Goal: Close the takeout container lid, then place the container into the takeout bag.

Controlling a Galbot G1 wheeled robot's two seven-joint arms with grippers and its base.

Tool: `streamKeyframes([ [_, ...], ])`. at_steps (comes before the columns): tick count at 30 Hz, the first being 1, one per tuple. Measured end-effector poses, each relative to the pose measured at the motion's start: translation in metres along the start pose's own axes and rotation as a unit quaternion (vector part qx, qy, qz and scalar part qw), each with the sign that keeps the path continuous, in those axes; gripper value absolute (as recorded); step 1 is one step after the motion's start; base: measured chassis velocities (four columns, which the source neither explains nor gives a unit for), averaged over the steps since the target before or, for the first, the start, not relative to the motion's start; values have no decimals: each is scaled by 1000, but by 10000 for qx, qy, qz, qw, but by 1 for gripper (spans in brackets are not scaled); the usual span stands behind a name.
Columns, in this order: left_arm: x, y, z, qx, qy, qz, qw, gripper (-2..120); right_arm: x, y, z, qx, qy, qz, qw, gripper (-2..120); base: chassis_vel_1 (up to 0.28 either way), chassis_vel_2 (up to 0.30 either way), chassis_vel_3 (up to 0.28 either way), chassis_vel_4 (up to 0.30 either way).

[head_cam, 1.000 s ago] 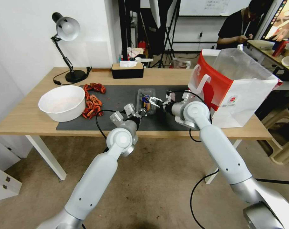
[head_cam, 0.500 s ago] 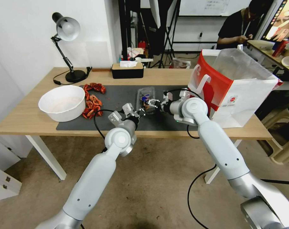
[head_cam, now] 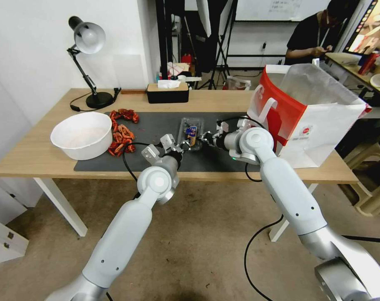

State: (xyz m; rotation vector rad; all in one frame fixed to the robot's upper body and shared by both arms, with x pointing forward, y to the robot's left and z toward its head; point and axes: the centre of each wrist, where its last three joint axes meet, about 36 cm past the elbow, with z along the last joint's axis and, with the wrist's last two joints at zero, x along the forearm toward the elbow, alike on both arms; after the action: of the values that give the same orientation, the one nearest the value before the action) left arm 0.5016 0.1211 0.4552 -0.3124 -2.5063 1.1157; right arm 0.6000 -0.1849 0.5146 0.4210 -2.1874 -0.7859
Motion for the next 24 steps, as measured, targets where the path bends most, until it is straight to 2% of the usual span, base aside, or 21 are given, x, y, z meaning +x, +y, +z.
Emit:
streamKeyframes([
  [8,8,3,-4,-4,-40,23,10000,0,1,-2,-1,-15,-27,-31,10000,0,0,0,0,0],
  [15,41,21,-18,-106,-243,26,9996,0,4,0,-4,-9,-76,-138,9999,0,0,0,0,0],
  [17,68,33,-21,-455,-456,43,9979,0,4,0,-6,-23,-99,-230,9997,0,0,0,0,0],
  [18,83,43,-19,-837,-639,19,9944,0,5,0,-6,-35,-115,-281,9995,0,0,0,0,0],
  [19,83,43,-19,-837,-639,19,9944,0,5,0,-6,-35,-115,-281,9995,0,0,0,0,0],
  [20,104,56,-12,-1308,-759,-22,9885,0,5,0,-5,-44,-125,-345,9993,0,0,0,0,0],
  [21,112,61,-9,-1484,-795,-59,9857,0,5,0,-5,-48,-129,-362,9992,0,0,0,0,0],
  [22,125,71,-4,-1789,-919,-101,9795,5,5,0,-5,-55,-139,-400,9991,0,0,0,0,0],
  [23,125,71,-4,-1789,-919,-101,9795,5,5,0,-5,-55,-139,-400,9991,0,0,0,0,0],
  [24,134,81,2,-2076,-1041,-125,9726,9,5,0,-5,-68,-150,-420,9990,0,0,0,0,0],
])
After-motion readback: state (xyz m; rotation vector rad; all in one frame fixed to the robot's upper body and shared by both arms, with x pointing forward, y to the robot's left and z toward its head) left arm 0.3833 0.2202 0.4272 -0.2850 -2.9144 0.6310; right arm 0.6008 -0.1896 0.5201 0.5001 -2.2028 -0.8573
